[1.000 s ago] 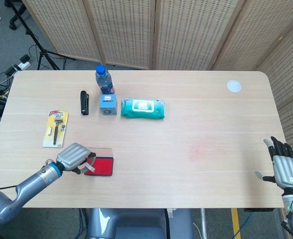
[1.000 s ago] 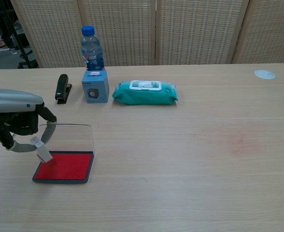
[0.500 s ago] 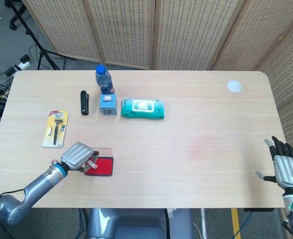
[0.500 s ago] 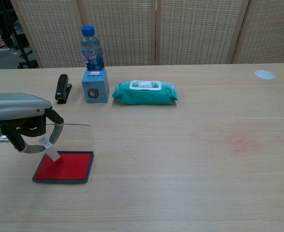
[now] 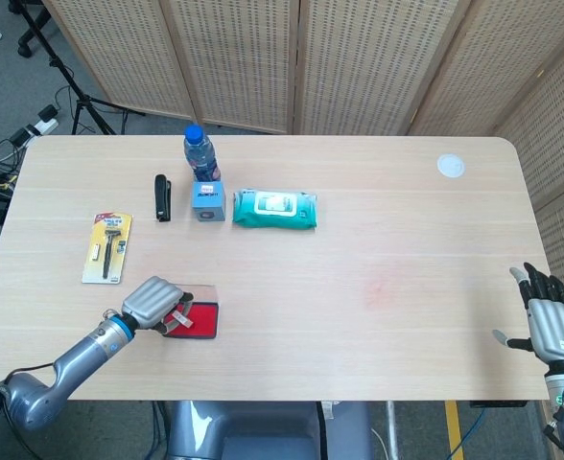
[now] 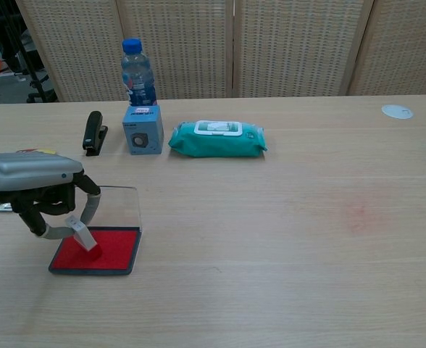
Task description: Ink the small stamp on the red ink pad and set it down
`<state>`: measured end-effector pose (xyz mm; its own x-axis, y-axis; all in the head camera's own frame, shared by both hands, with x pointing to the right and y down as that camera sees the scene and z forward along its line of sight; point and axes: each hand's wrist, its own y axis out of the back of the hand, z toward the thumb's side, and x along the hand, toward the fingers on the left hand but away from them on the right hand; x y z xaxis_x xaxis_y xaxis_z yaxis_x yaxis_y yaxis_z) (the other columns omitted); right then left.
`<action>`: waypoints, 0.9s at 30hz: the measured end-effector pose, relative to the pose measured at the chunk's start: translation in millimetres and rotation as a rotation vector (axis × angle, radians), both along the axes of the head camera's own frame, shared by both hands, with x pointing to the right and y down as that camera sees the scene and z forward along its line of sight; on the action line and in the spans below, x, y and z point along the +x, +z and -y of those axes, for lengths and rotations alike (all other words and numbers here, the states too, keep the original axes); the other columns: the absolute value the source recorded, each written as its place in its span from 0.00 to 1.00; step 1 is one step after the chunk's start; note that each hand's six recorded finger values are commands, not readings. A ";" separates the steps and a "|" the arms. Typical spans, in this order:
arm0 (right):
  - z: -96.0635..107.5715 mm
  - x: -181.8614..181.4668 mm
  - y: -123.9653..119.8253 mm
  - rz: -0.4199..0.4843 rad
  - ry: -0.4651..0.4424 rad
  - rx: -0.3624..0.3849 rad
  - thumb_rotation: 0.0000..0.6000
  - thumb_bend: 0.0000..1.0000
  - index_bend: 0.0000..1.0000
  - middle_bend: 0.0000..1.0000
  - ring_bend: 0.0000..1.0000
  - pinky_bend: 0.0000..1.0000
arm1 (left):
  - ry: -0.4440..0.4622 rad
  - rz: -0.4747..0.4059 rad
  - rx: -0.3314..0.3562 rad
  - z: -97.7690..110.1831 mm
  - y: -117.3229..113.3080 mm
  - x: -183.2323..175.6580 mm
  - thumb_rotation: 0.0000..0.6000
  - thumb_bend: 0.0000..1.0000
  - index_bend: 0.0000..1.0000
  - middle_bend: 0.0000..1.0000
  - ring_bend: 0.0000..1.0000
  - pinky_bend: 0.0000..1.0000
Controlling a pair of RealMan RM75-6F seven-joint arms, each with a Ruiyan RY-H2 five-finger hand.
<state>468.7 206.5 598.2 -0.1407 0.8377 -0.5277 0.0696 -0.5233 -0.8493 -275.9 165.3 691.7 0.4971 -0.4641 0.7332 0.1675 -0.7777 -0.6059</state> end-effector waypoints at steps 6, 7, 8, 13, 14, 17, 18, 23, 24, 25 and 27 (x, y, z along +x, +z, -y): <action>0.5 0.8 -0.9 0.003 0.004 0.002 1.00 0.00 0.00 0.00 0.00 0.00 | -0.003 -0.003 0.002 -4.9 6.4 -0.5 1.00 0.40 0.63 1.00 1.00 0.96; 0.5 0.8 -0.9 0.004 0.004 0.002 1.00 0.00 0.00 0.00 0.00 0.00 | -0.003 -0.003 0.004 -5.6 7.3 -0.7 1.00 0.41 0.63 1.00 1.00 0.96; 0.4 0.8 -1.1 0.005 0.003 0.002 1.00 0.00 0.00 0.00 0.00 0.00 | -0.002 -0.005 0.005 -6.7 8.2 -0.3 1.00 0.41 0.63 1.00 1.00 0.96; 0.6 0.8 -1.6 0.009 0.004 0.002 1.00 0.00 0.00 0.00 0.00 0.00 | -0.001 -0.008 0.013 -8.4 10.9 0.1 1.00 0.41 0.63 1.00 1.00 0.96; 0.8 1.2 -2.2 0.010 0.005 0.004 1.00 0.00 0.00 0.00 0.00 0.00 | -0.002 -0.007 0.013 -8.6 12.0 -0.1 1.00 0.40 0.63 1.00 1.00 0.96; 1.2 1.2 -2.9 0.012 0.007 0.006 1.00 0.00 0.00 0.00 0.00 0.00 | -0.006 -0.006 0.011 -8.7 14.2 -0.2 1.00 0.41 0.63 1.00 1.00 0.96; 1.2 1.3 -2.9 0.012 0.007 0.006 1.00 0.00 0.00 0.00 0.00 0.00 | -0.007 -0.006 0.011 -8.7 14.4 -0.2 1.00 0.41 0.63 1.00 1.00 0.96; 1.2 1.4 -3.0 0.013 0.007 0.006 1.00 0.00 0.00 0.00 0.00 0.00 | -0.003 -0.001 0.015 -8.0 15.6 -0.4 1.00 0.41 0.63 1.00 1.00 0.96; 1.2 1.2 -3.0 0.013 0.006 0.006 1.00 0.00 0.00 0.00 0.00 0.00 | -0.001 -0.001 0.014 -8.1 15.8 0.0 1.00 0.41 0.63 1.00 1.00 0.96; 1.2 1.2 -3.1 0.013 0.006 0.007 1.00 0.00 0.00 0.00 0.00 0.00 | 0.000 0.000 0.013 -8.5 16.2 0.3 1.00 0.41 0.63 1.00 1.00 0.96; 1.2 1.4 -3.2 0.013 0.007 0.007 1.00 0.00 0.00 0.00 0.00 0.00 | 0.003 0.004 0.009 -9.4 17.5 0.3 1.00 0.41 0.63 1.00 1.00 0.96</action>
<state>470.1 205.3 595.0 -0.1393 0.8405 -0.5237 0.0842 -0.5169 -0.8519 -275.6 174.7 709.1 0.4950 -0.4695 0.7311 0.1722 -0.7717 -0.6122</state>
